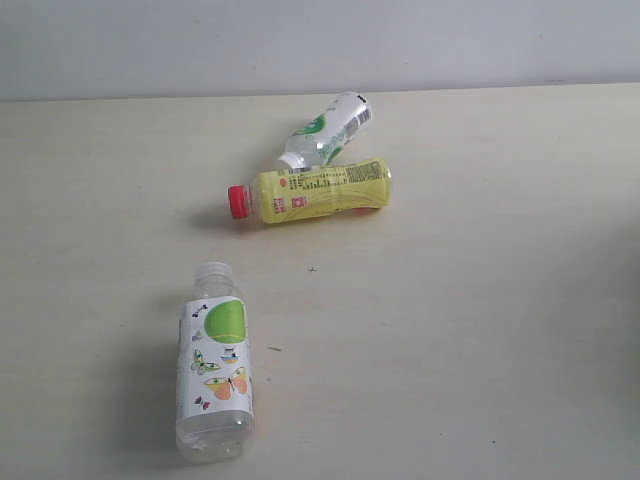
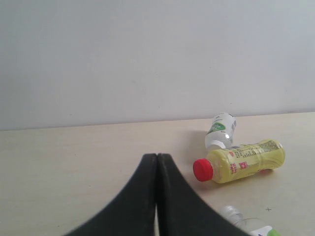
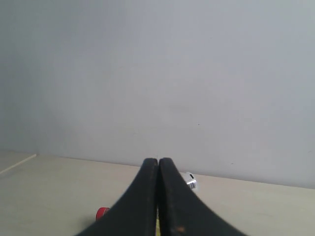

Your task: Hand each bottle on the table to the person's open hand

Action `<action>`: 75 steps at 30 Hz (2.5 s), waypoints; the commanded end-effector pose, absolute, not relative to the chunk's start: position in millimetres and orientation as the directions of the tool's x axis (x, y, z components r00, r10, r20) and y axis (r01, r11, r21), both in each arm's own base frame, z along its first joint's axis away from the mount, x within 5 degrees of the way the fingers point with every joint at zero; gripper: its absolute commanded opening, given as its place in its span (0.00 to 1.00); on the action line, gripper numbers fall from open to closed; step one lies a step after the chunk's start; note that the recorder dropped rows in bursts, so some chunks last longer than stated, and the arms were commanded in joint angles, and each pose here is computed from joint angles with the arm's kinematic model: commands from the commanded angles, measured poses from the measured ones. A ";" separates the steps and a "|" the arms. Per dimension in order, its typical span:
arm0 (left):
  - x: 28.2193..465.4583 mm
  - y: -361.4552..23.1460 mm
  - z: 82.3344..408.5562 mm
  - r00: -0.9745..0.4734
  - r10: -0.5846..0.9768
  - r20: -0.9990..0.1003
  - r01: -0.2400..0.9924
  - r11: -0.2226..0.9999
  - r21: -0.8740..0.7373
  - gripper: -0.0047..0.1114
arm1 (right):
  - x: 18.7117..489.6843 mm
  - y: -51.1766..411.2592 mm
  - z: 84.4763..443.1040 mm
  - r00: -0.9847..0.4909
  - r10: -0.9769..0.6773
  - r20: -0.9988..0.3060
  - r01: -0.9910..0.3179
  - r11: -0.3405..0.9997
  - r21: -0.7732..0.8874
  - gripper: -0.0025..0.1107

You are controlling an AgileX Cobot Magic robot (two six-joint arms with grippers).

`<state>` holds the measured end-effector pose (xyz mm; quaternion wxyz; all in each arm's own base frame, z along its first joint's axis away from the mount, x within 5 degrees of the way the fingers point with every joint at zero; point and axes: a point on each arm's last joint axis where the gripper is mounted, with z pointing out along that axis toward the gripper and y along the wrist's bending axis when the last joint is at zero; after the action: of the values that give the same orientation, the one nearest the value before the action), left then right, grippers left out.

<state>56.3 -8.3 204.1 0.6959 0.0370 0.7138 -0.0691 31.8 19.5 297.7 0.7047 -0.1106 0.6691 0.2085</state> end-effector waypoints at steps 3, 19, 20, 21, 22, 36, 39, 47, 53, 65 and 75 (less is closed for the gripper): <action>55.9 -8.2 203.9 -0.022 -0.049 -0.999 0.148 0.988 -0.052 0.04 | 30.9 19.1 297.2 0.026 0.135 -0.991 -0.441 0.891 0.110 0.02; 55.9 -8.2 203.9 -0.022 -0.049 -0.999 0.148 0.988 -0.052 0.04 | 30.9 19.1 297.2 0.026 0.135 -0.991 -0.441 0.891 0.110 0.02; 55.9 -8.2 203.9 -0.022 -0.049 -0.999 0.148 0.988 -0.052 0.04 | 30.9 19.1 297.2 0.026 0.135 -0.991 -0.441 0.891 0.110 0.02; 55.9 -8.2 203.9 -0.022 -0.049 -0.999 0.148 0.988 -0.052 0.04 | 30.9 19.1 297.2 0.026 0.135 -0.991 -0.441 0.891 0.110 0.02; 55.9 -8.2 203.9 -0.022 -0.049 -0.999 0.148 0.988 -0.052 0.04 | 30.9 19.1 297.2 0.026 0.135 -0.991 -0.441 0.891 0.110 0.02; 55.9 -8.2 203.9 -0.022 -0.049 -0.999 0.148 0.988 -0.052 0.04 | 34.3 20.2 296.7 -0.049 0.034 -0.998 -0.432 0.901 0.052 0.02; 55.9 -8.2 203.9 -0.022 -0.049 -0.999 0.148 0.988 -0.052 0.04 | 41.3 25.6 307.3 -0.146 0.023 -0.989 -0.447 0.890 0.087 0.02; 55.9 -8.2 203.9 -0.022 -0.049 -0.999 0.148 0.988 -0.052 0.04 | 80.2 55.7 354.1 -0.307 -0.089 -0.947 -0.563 0.820 0.106 0.02; 55.9 -8.2 203.9 -0.022 -0.049 -0.999 0.148 0.988 -0.052 0.04 | 133.2 88.4 354.3 -0.586 -0.227 -0.778 -0.600 0.767 0.228 0.02; 55.9 -8.2 203.9 -0.022 -0.049 -0.999 0.148 0.988 -0.052 0.04 | 183.8 182.8 318.2 -0.652 -0.522 -0.551 -0.679 0.725 0.117 0.02; 55.9 -8.2 203.9 -0.022 -0.049 -0.999 0.148 0.988 -0.052 0.04 | 208.3 233.1 285.4 -0.796 -0.553 -0.245 -0.598 0.782 0.178 0.05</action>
<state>56.3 -8.3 204.1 0.6959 0.0370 0.7138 -0.0691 206.4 220.9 290.8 0.1174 -0.3138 0.9368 0.1006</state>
